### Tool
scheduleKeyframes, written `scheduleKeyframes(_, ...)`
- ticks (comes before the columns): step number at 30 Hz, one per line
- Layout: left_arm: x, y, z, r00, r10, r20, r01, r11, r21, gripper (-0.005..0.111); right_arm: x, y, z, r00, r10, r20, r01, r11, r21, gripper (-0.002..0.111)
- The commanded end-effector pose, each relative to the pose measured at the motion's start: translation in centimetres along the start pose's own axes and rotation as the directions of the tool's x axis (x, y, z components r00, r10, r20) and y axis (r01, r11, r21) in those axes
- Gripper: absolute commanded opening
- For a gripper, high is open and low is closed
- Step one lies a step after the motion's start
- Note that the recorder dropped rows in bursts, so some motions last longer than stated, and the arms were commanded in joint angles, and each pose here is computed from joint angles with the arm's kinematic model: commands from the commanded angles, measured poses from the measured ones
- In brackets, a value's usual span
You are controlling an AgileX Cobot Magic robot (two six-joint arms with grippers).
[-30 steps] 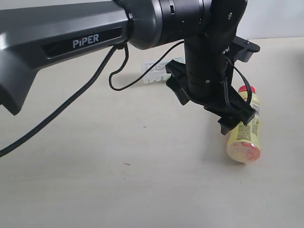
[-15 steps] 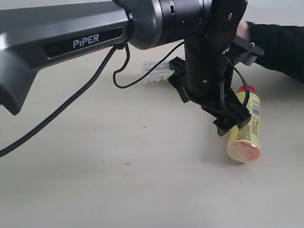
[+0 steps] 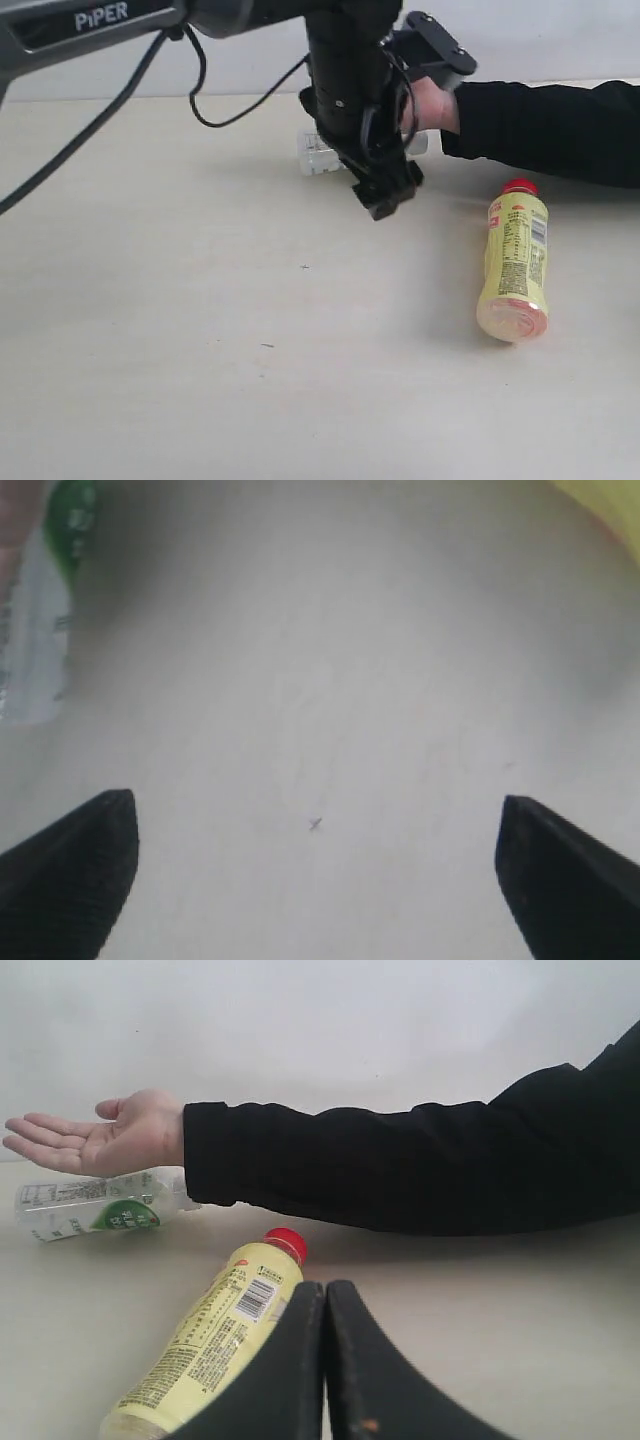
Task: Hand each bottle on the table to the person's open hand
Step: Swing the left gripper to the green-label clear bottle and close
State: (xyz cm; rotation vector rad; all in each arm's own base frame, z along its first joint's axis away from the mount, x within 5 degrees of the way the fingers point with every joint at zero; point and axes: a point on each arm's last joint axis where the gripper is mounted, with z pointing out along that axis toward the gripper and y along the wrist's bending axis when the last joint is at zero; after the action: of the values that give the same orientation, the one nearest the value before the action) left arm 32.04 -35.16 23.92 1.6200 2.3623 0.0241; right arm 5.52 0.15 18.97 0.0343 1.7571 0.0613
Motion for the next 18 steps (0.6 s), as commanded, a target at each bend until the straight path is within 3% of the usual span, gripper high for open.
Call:
scheduleKeyframes(1, 1.7, 3.7, -0.3, 1.0, 0.012, -0.004, -0.012, 1.0, -0.02, 0.092, 0.1, 0.0, 0.0, 1.0, -0.005, 0.006, 0.005, 1.0, 0.005, 0.0)
scheduleKeyframes(7, 1.9, 5.1, 2.1, 0.98, 0.197, 0.017, -0.196, 0.98, -0.023, 0.092, 0.1, 0.0, 0.0, 1.0, -0.005, 0.006, 0.005, 1.0, 0.005, 0.0)
scheduleKeyframes(13, 1.8, 6.6, 5.6, 0.978, 0.204, 0.051, -0.2, 0.977, -0.069, 0.092, 0.1, 0.0, 0.0, 1.0, -0.005, 0.006, 0.005, 1.0, 0.005, 0.0)
scheduleKeyframes(18, 0.9, 7.1, 6.5, 0.964, 0.23, 0.13, -0.212, 0.967, -0.139, 0.092, 0.1, 0.0, 0.0, 1.0, -0.005, 0.006, 0.005, 1.0, 0.005, 0.0)
